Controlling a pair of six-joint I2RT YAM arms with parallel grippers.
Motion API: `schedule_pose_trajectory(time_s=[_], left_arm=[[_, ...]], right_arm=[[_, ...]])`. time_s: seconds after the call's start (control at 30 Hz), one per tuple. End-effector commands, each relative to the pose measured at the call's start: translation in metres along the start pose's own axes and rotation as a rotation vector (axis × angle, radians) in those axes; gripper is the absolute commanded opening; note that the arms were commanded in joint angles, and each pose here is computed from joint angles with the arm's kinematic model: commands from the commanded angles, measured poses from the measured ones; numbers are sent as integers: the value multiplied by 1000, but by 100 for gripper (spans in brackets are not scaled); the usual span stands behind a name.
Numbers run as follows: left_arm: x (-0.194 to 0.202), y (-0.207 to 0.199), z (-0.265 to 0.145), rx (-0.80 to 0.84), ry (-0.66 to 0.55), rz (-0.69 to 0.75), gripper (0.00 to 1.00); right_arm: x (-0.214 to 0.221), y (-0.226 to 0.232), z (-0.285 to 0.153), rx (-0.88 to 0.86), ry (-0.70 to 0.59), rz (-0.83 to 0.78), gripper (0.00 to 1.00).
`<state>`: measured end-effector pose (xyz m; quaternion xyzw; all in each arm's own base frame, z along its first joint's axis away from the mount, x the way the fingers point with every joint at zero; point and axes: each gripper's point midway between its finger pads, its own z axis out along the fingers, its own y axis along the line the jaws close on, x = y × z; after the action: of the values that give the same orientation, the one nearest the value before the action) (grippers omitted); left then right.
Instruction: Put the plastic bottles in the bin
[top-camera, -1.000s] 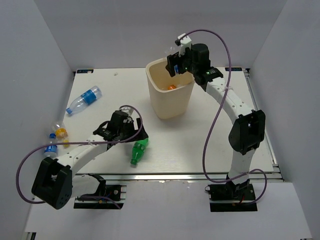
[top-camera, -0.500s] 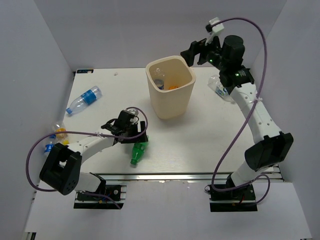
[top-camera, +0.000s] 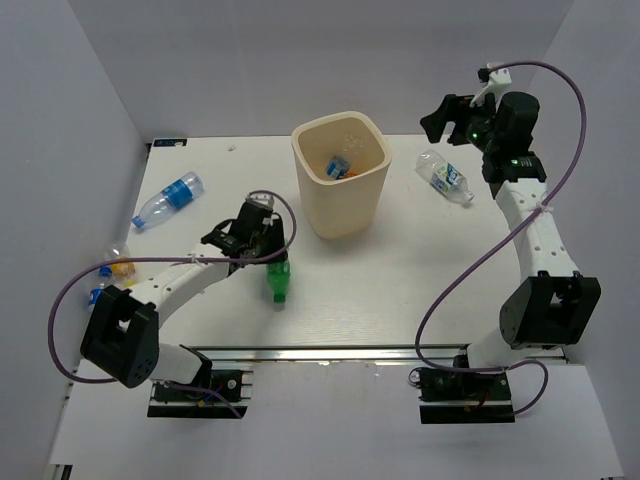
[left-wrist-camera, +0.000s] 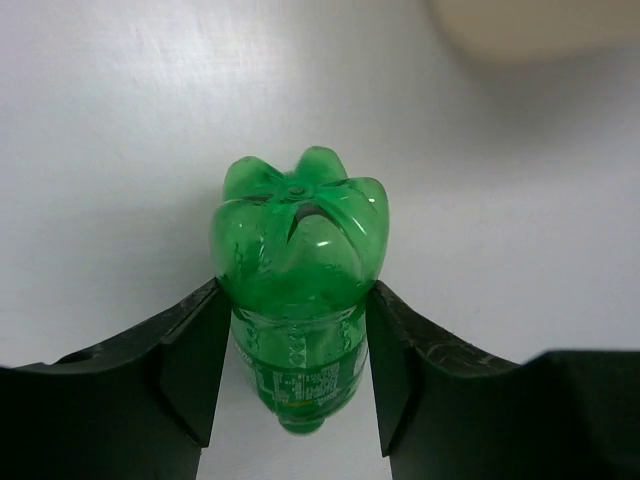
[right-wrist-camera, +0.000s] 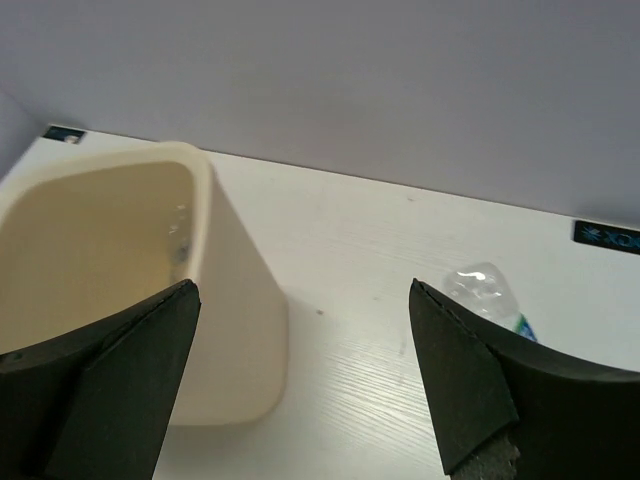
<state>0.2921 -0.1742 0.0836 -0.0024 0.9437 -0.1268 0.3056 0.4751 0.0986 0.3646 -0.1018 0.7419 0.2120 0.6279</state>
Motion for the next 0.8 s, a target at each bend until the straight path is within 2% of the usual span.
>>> schedule_pose_trajectory(time_s=[0.0, 0.07, 0.13, 0.17, 0.23, 0.27, 0.3, 0.33, 0.37, 0.4, 0.5, 0.53, 0.73, 0.77], left_arm=[[-96, -12, -53, -33, -311, -40, 27], [-145, -27, -84, -5, -447, -43, 24], [-179, -35, -106, -2, -549, -44, 20], [-210, -49, -131, 41, -642, -50, 19], [-238, -58, -147, 49, -714, -23, 18], [-265, -68, -175, 82, -801, -29, 18], [-276, -74, -177, 85, -821, -16, 18], [-287, -79, -184, 90, -848, -1, 18], [-308, -90, -209, 131, -916, -5, 18], [-316, -98, -203, 144, -918, 15, 17], [-339, -131, -224, 282, -969, 56, 18], [-342, -141, -208, 307, -944, 72, 18], [-355, -182, -183, 440, -883, 128, 18], [-353, -186, -164, 445, -847, 137, 18]], right_arm=[[0, -18, 0, 11, 16, -61, 89], [19, -36, 10, 37, 71, -161, 89], [34, -67, 13, 102, 110, -195, 89], [39, -74, 16, 113, 124, -209, 89], [51, -92, 24, 109, 152, -183, 89], [55, -102, 25, 110, 161, -170, 89], [53, -107, 29, 102, 161, -169, 89], [70, -112, 39, 59, 191, -153, 89], [76, -120, 42, 51, 205, -160, 89], [69, -125, 47, 48, 195, -170, 89], [98, -142, 60, 14, 262, -161, 89], [105, -150, 66, 25, 280, -162, 89], [141, -168, 80, -4, 342, -190, 89], [148, -169, 80, -12, 362, -186, 89]])
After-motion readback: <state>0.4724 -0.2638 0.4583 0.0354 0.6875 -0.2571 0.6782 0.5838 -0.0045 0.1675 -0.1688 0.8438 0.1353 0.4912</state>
